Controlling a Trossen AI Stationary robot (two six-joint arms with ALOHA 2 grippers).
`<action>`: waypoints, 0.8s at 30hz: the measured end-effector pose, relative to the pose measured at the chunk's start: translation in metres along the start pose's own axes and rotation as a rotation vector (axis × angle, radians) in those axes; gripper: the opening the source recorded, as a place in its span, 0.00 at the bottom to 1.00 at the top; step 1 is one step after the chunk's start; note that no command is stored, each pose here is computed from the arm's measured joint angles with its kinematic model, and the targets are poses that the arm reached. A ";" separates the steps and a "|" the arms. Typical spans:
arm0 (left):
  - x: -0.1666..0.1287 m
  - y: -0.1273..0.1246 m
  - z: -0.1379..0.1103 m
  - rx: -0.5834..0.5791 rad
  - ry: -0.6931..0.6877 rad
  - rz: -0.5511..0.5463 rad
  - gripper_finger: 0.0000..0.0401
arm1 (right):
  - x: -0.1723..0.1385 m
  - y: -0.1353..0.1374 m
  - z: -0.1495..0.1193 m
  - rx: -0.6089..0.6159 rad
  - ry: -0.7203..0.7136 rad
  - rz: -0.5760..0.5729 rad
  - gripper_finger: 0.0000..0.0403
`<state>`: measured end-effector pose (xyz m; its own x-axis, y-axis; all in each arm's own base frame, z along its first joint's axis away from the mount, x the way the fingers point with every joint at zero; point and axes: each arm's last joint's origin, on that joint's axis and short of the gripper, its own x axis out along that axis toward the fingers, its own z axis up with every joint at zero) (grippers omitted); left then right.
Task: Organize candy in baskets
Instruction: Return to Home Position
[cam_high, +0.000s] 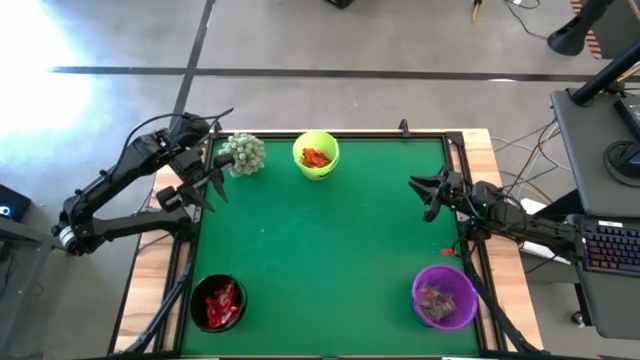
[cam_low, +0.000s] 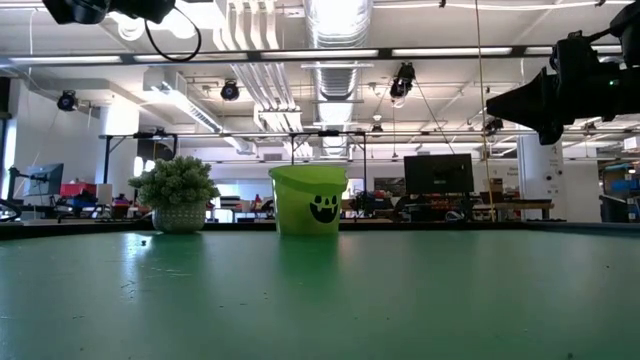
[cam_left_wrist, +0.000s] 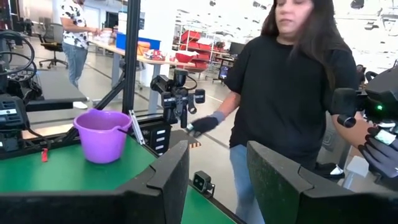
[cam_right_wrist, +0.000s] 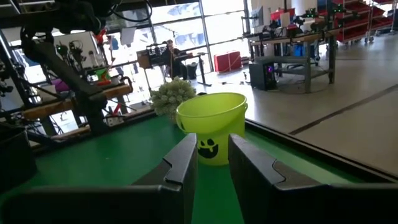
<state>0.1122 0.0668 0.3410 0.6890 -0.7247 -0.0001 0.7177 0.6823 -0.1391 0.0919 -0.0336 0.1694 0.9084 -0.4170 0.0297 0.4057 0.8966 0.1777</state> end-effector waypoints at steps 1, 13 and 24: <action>0.000 0.000 0.000 0.002 0.000 0.000 0.36 | 0.000 0.000 0.000 0.000 0.000 0.000 0.20; 0.000 0.005 -0.001 0.186 0.000 0.000 0.36 | 0.000 0.000 0.000 0.000 0.000 0.000 0.20; 0.000 0.032 -0.012 -0.030 0.000 0.000 0.36 | 0.000 0.000 0.000 0.000 0.000 0.000 0.20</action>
<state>0.1343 0.0877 0.3250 0.6887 -0.7250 -0.0001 0.7146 0.6788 -0.1689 0.0919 -0.0336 0.1693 0.9084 -0.4170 0.0297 0.4057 0.8966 0.1777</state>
